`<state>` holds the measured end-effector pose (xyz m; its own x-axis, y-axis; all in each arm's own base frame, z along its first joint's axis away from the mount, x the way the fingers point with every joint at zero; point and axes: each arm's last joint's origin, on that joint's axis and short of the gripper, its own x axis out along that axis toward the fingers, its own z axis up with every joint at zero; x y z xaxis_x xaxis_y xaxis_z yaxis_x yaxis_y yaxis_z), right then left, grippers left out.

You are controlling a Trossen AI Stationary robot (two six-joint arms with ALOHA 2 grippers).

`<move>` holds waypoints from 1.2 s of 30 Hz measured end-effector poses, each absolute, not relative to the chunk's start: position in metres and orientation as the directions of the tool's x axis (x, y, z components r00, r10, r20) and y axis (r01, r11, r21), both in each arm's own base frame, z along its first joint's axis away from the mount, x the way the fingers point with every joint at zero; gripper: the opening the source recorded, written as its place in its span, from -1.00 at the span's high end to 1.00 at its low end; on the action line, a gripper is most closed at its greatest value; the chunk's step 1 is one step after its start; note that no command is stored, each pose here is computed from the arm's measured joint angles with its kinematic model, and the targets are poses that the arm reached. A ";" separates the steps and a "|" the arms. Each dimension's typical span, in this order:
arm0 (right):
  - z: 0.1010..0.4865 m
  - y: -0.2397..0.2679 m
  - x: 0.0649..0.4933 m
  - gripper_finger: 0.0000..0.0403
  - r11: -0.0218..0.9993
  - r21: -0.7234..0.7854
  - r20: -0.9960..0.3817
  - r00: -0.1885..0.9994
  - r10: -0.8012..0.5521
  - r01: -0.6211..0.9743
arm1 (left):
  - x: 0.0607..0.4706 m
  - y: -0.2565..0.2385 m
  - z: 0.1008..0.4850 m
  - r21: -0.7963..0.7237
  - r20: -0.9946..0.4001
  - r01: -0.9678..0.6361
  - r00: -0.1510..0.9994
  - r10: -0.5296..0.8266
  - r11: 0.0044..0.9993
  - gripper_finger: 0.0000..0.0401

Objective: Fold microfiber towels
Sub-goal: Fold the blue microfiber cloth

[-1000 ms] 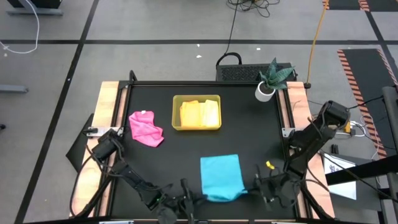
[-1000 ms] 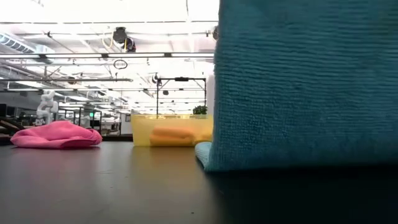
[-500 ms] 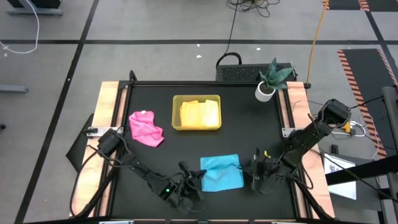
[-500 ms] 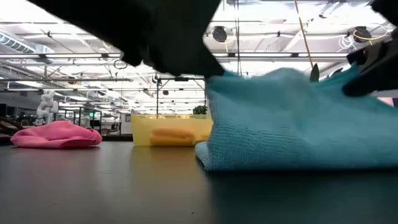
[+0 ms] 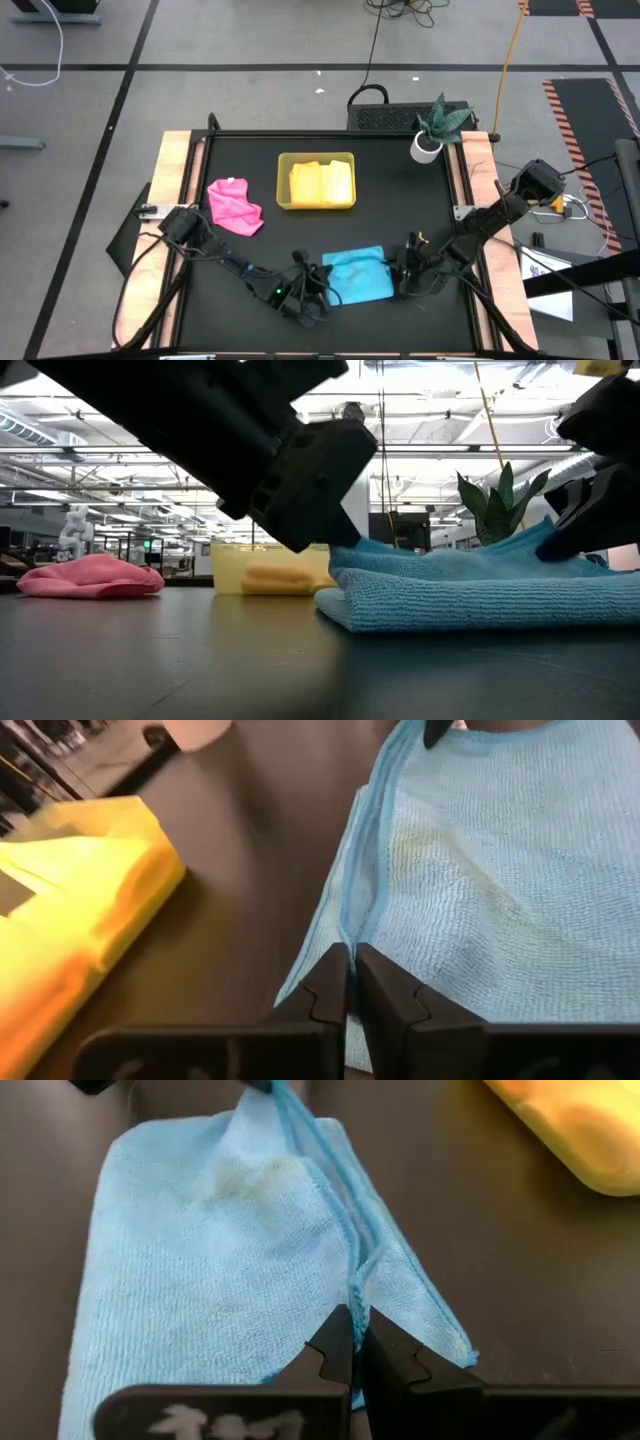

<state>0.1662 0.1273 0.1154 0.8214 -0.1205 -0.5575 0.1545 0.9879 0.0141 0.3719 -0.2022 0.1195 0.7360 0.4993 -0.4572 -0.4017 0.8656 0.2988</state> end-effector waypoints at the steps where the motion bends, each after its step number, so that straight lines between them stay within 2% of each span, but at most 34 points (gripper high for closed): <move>1: 0.115 0.126 0.167 1.00 0.987 0.019 -0.556 0.822 -0.124 0.162 | 0.373 -0.201 0.119 0.293 -0.465 -0.398 0.735 0.494 0.869 0.85; 5: 0.113 0.121 0.168 1.00 0.985 0.028 -0.569 0.813 -0.123 0.168 | 0.375 -0.198 0.118 0.290 -0.492 -0.367 0.735 0.467 0.884 0.75; 13: 0.108 0.116 0.166 0.99 0.983 0.038 -0.560 0.819 -0.127 0.179 | 0.370 -0.193 0.143 0.231 -0.530 -0.357 0.734 0.425 0.905 0.31; 16: 0.107 0.115 0.164 0.99 0.984 0.038 -0.555 0.823 -0.124 0.174 | 0.372 -0.191 0.141 0.190 -0.558 -0.352 0.729 0.396 0.917 0.25; 21: 0.107 0.115 0.165 0.99 0.985 0.034 -0.553 0.824 -0.123 0.169 | 0.377 -0.172 0.135 0.020 -0.631 -0.450 0.687 0.361 0.893 0.24; 28: 0.107 0.115 0.165 0.99 0.985 0.032 -0.553 0.824 -0.123 0.168 | 0.378 -0.149 0.122 -0.101 -0.709 -0.522 0.635 0.306 0.847 0.26; 31: 0.107 0.115 0.165 0.99 0.985 0.031 -0.553 0.824 -0.123 0.167 | 0.380 -0.146 0.122 -0.118 -0.710 -0.530 0.636 0.302 0.840 0.38; 36: 0.107 0.115 0.165 0.99 0.986 0.025 -0.553 0.824 -0.123 0.163 | 0.382 -0.155 0.126 -0.106 -0.664 -0.466 0.691 0.287 0.878 0.77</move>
